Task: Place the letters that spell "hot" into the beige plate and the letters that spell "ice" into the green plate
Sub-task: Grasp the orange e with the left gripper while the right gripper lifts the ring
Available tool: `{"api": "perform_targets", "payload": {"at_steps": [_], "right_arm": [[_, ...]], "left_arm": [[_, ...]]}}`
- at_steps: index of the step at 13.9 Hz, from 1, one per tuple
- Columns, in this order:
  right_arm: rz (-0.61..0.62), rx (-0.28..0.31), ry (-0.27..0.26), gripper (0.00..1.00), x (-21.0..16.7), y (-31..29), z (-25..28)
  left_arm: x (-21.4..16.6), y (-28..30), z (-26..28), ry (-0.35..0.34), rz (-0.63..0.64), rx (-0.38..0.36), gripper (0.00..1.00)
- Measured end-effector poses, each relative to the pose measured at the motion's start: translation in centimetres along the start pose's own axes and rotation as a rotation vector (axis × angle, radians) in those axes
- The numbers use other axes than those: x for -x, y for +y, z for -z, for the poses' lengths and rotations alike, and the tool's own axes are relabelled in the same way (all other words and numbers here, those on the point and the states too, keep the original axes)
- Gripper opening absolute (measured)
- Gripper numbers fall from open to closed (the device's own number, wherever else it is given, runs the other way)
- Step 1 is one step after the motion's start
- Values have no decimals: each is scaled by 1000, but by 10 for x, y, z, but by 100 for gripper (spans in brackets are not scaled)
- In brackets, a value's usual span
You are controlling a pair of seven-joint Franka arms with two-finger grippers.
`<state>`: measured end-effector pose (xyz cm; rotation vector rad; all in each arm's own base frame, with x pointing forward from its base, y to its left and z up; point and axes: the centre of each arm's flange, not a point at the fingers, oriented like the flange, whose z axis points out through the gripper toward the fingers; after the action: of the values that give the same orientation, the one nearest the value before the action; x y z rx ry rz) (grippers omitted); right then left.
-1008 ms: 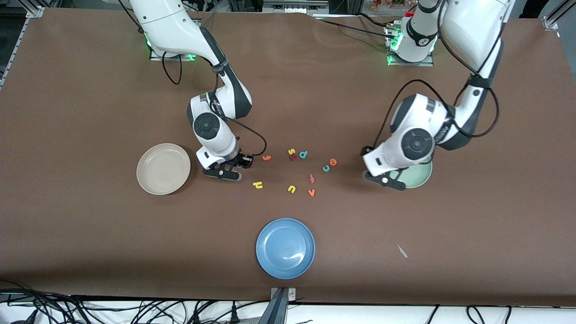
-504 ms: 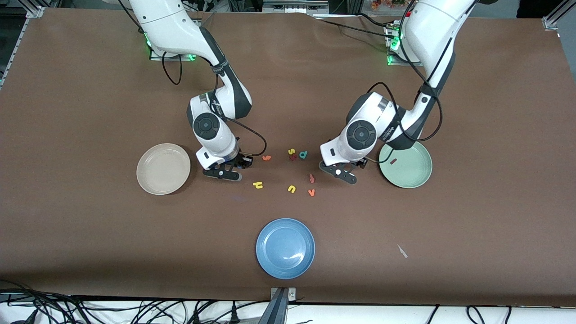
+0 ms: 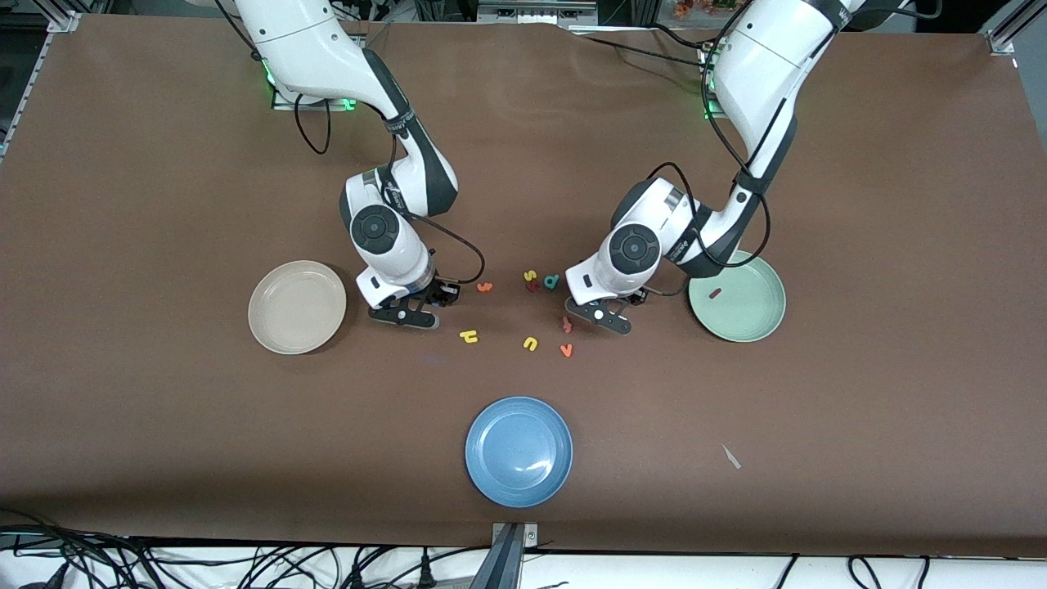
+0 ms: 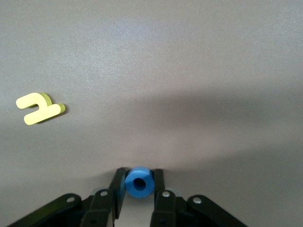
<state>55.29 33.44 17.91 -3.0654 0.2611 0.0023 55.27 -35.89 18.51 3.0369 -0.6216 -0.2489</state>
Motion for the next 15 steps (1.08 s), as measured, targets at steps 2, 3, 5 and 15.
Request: {"api": "perform_targets", "payload": {"at_steps": [2,3,5,15], "right_arm": [[5,0,-7,29,-1,-4,4],[9,4,-17,29,-3,-5,7],[46,31,-46,29,-15,5,21],[271,116,-144,29,-75,176,90]], "left_arm": [[-1,-2,-2,4,3,1,71],[-1,-2,-3,4,3,1,71],[-2,-2,-7,6,4,3,69],[-3,-21,-2,-18,31,-7,26]]}}
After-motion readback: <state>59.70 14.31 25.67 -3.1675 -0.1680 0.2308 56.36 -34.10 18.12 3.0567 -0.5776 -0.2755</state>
